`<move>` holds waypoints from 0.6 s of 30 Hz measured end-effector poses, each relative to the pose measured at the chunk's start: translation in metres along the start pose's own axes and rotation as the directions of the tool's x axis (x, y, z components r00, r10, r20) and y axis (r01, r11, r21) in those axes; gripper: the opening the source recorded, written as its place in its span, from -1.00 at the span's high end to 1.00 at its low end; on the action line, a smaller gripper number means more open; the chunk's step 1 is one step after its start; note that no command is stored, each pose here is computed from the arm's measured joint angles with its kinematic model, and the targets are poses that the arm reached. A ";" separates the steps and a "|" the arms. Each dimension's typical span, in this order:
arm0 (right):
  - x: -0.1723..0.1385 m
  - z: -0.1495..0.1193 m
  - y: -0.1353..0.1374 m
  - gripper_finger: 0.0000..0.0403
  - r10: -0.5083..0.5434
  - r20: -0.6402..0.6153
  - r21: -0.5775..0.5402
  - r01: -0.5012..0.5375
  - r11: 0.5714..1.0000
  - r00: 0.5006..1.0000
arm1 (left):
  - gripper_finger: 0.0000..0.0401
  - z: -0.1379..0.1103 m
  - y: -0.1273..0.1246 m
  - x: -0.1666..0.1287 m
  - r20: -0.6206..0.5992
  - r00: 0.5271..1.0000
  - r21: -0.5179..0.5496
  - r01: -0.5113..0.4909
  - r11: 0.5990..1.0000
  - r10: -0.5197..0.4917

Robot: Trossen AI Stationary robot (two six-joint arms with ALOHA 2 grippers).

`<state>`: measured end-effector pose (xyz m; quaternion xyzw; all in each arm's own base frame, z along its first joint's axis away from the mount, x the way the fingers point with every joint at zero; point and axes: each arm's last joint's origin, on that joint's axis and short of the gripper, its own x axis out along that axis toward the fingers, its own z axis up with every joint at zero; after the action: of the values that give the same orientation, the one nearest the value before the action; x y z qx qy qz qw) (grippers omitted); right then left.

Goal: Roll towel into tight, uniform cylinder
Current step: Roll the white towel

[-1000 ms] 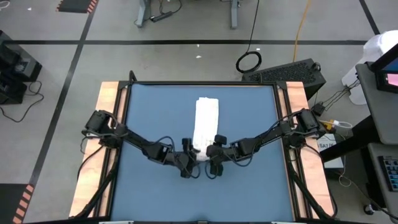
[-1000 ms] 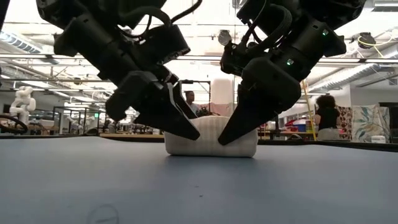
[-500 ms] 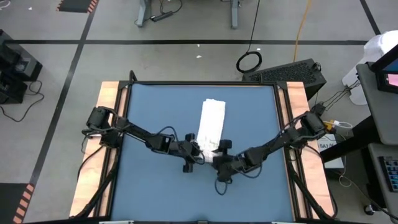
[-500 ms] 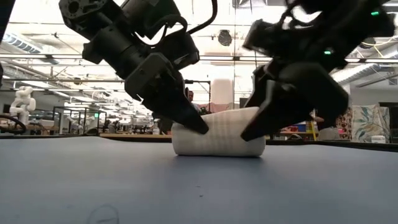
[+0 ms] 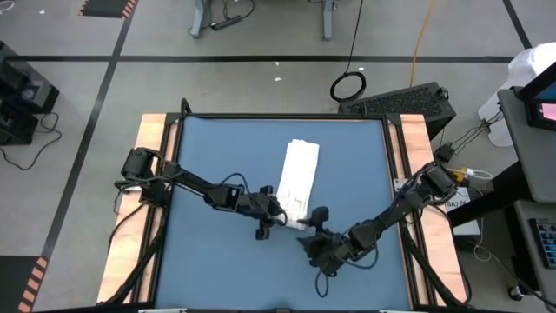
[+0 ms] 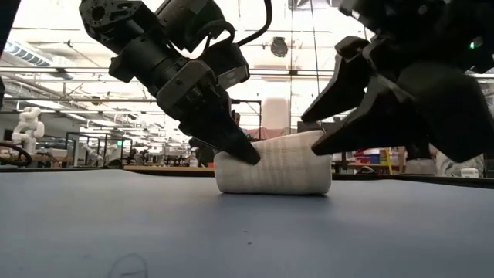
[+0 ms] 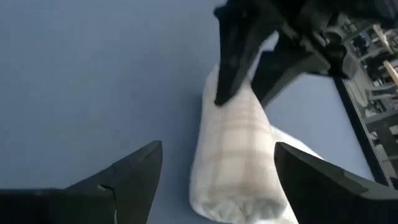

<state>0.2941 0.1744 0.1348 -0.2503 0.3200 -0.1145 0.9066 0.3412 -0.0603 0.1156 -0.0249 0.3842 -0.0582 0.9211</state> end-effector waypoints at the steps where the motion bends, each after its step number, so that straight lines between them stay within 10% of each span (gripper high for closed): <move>1: 0.000 0.001 0.001 -0.49 0.000 0.010 0.010 -0.001 1.000 1.000 | 0.34 0.000 0.000 0.000 0.000 1.000 0.000 0.000 1.000 0.000; 18: 0.022 -0.007 -0.019 -0.49 0.076 -0.110 0.241 -0.047 0.969 0.991 | 0.34 0.000 0.000 0.000 0.002 1.000 0.004 0.005 1.000 -0.005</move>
<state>0.3054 0.1473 0.1287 -0.1225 0.3647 -0.1384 0.9126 0.3412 -0.0606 0.1155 -0.0241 0.3833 -0.0610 0.9213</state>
